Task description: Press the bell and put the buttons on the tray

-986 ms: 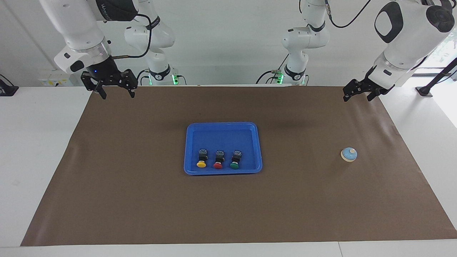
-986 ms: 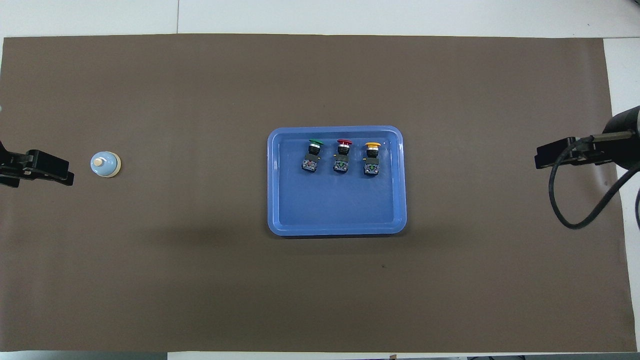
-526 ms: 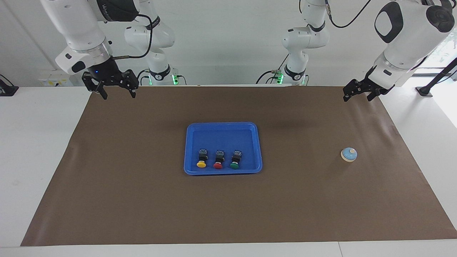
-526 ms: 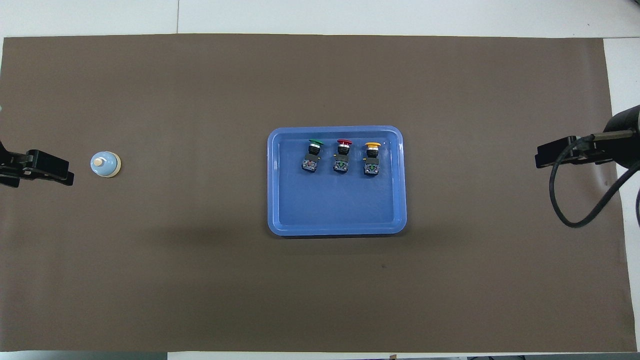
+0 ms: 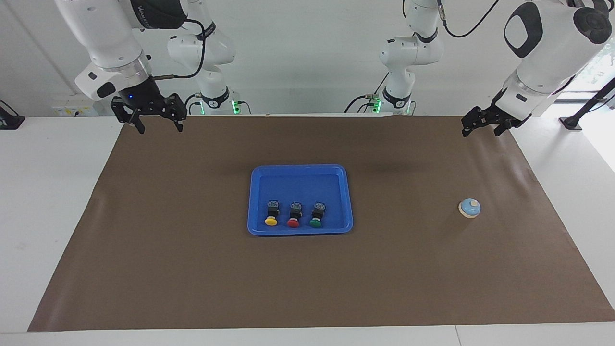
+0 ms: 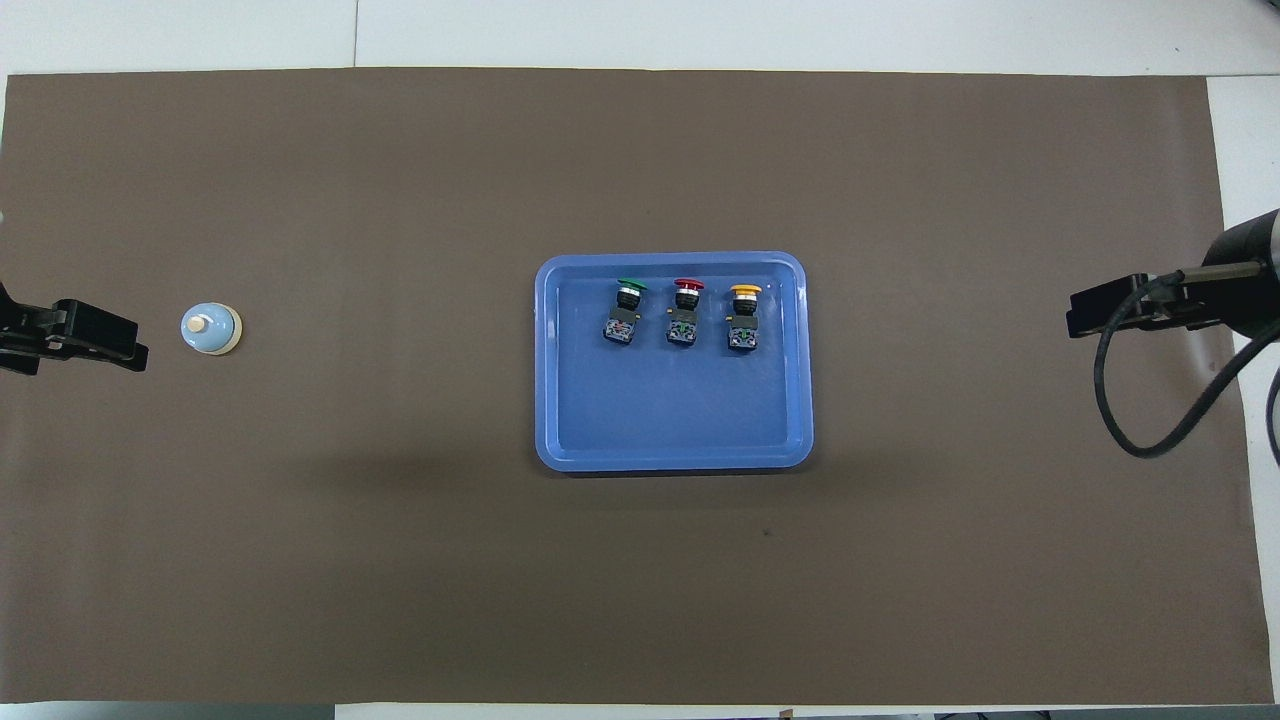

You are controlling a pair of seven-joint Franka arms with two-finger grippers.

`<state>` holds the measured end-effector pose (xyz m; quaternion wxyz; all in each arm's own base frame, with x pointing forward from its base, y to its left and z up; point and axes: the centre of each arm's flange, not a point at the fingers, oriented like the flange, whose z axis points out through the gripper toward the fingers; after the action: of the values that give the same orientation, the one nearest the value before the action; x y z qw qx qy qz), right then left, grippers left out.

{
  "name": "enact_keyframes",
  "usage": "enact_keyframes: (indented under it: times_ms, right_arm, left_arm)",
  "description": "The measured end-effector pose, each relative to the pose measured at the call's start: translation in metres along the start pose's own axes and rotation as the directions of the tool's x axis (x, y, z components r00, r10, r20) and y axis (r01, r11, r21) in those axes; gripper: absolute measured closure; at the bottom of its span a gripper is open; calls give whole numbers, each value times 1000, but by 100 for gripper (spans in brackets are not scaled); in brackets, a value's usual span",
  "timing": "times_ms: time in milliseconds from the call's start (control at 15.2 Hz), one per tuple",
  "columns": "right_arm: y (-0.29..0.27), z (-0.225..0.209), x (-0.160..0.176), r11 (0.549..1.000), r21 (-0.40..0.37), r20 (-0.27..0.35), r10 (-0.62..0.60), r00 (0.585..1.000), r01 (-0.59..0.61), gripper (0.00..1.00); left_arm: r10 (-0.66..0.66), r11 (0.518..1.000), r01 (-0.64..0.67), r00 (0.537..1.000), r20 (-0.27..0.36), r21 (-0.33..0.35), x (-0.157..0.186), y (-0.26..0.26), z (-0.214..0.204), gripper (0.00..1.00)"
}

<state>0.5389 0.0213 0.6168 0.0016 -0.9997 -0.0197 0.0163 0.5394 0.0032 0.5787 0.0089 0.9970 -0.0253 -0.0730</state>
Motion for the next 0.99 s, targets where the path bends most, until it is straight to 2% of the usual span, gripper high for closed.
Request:
enact_keyframes:
  times_ms: [986]
  right_arm:
    - [5,1,-1,1000,0,7,8,1000,-8,0]
  left_arm:
    - [0,1000,0,1000,-8,1,1,0,-1,0]
